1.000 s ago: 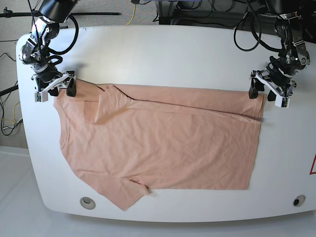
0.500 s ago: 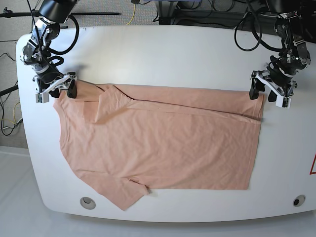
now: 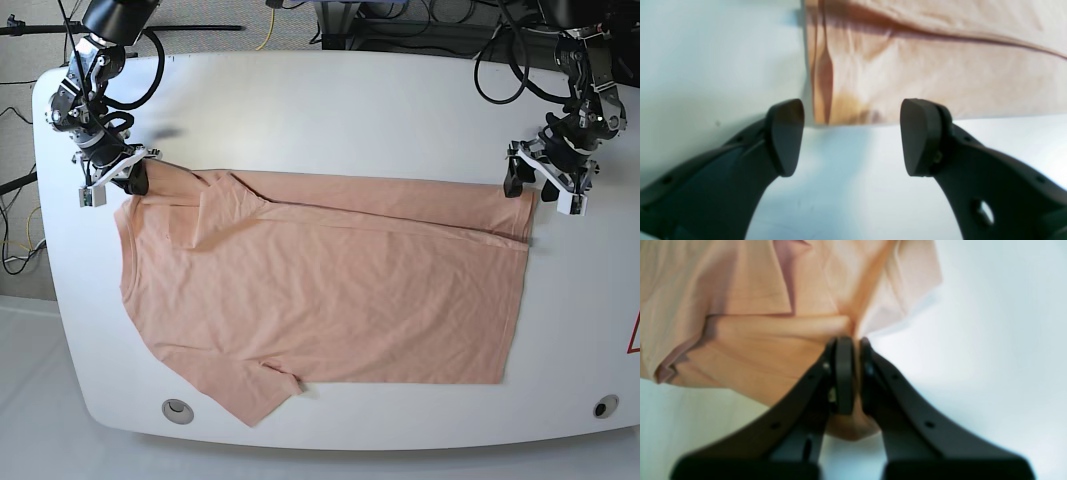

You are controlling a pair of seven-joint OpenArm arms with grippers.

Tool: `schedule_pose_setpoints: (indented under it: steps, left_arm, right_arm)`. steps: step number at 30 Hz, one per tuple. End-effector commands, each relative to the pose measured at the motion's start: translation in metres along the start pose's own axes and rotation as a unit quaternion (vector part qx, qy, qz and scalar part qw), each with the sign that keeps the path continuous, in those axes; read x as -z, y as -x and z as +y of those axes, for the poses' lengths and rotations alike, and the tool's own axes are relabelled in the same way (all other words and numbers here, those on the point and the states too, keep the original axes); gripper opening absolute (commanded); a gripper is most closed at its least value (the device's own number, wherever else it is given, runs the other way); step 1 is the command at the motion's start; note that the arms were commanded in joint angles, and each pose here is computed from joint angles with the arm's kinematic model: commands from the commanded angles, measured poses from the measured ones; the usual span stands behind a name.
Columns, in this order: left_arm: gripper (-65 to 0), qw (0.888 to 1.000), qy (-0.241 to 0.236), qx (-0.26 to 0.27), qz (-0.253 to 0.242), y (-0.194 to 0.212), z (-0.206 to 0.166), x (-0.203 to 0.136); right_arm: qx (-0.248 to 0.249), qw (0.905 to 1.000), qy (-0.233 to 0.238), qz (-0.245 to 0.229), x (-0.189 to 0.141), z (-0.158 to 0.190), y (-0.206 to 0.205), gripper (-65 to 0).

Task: Fold the T-shirt properly
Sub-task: 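Reposition both grippers above the folded collar edge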

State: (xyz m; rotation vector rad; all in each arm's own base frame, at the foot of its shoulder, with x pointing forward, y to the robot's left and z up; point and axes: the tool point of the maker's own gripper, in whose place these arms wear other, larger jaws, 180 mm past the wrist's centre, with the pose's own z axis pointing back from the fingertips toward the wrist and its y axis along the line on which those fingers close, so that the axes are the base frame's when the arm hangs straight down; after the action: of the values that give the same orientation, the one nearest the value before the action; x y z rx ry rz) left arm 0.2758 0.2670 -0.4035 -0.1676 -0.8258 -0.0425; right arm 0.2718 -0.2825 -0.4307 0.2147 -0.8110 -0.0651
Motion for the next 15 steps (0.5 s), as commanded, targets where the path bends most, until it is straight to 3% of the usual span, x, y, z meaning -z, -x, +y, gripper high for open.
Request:
schedule_pose_setpoints:
  steps: [1, 3, 9, 13, 15]
  left_arm:
    - [-23.7, 1.0, -0.001, -0.001, -0.022, -0.013, 0.005, 0.0]
    - [-24.4, 1.0, -0.001, -0.009, -0.017, -0.008, 0.007, 0.004]
    - [-39.1, 0.999, 0.0, -0.035, -0.006, 0.004, 0.013, 0.023]
    - [-51.2, 0.999, -0.001, -0.042, -0.001, 0.007, 0.015, 0.027]
    - [-65.0, 0.999, -0.002, -0.04, -0.002, 0.001, 0.015, 0.024]
  right_arm:
    - [-0.014, 0.9993, 0.007, 0.033, -0.002, -0.004, 0.011, -65.0]
    - [-0.015, 0.9993, 0.007, 0.033, -0.002, -0.004, 0.011, -65.0]
    - [-0.018, 0.9994, 0.005, 0.031, -0.003, -0.002, 0.01, -65.0]
    - [-0.018, 0.9993, 0.005, 0.031, -0.002, -0.002, 0.01, -64.7]
    - [-0.021, 0.9994, 0.006, 0.028, -0.003, -0.003, 0.007, -64.6]
